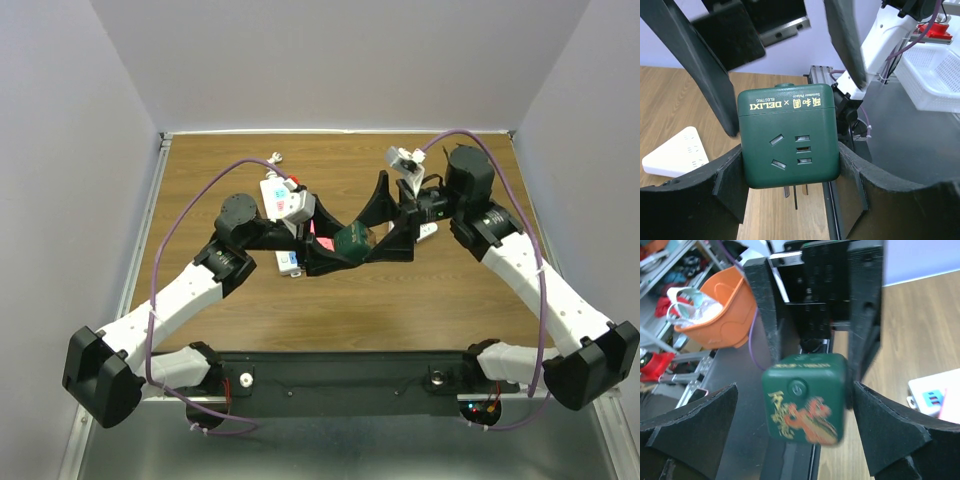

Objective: Insert the plug

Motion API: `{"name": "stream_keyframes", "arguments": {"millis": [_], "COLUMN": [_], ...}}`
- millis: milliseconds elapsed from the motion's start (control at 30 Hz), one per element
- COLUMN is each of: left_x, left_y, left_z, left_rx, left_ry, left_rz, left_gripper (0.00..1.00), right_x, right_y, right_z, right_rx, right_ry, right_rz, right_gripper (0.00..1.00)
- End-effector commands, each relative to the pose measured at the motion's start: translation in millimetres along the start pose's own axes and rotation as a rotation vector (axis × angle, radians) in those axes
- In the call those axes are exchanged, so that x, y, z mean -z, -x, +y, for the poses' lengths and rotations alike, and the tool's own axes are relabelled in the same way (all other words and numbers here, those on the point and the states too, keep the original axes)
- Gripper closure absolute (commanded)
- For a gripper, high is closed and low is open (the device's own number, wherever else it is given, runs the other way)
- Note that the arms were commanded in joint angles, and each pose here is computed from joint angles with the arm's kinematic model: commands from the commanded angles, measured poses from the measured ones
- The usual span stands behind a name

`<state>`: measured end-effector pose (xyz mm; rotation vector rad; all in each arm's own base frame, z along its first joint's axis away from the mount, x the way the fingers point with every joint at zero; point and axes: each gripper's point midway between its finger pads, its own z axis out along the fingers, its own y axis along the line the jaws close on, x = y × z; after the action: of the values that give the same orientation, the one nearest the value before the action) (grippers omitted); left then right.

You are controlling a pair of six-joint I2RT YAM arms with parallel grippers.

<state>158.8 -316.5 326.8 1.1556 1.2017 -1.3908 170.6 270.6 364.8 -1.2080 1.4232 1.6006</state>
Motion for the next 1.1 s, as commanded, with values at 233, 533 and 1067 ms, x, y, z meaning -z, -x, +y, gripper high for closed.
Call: {"name": "stream_keyframes", "arguments": {"millis": [233, 533, 1067], "left_x": [2, 4, 7], "left_y": [21, 27, 14], "left_z": [-9, -13, -11], "left_rx": [-0.052, -0.061, -0.016], "left_ry": [-0.031, -0.025, -0.024], "left_rz": [-0.066, -0.095, -0.077], "left_gripper": [1.00, 1.00, 1.00], "right_x": [-20, -21, -21], "right_y": [1, -12, -5], "right_z": [3, -5, -18], "right_rx": [0.079, 0.039, 0.109], "right_ry": [0.000, -0.021, -0.101], "right_rz": [-0.003, 0.009, -0.004], "right_gripper": [0.01, 0.07, 0.35]}}
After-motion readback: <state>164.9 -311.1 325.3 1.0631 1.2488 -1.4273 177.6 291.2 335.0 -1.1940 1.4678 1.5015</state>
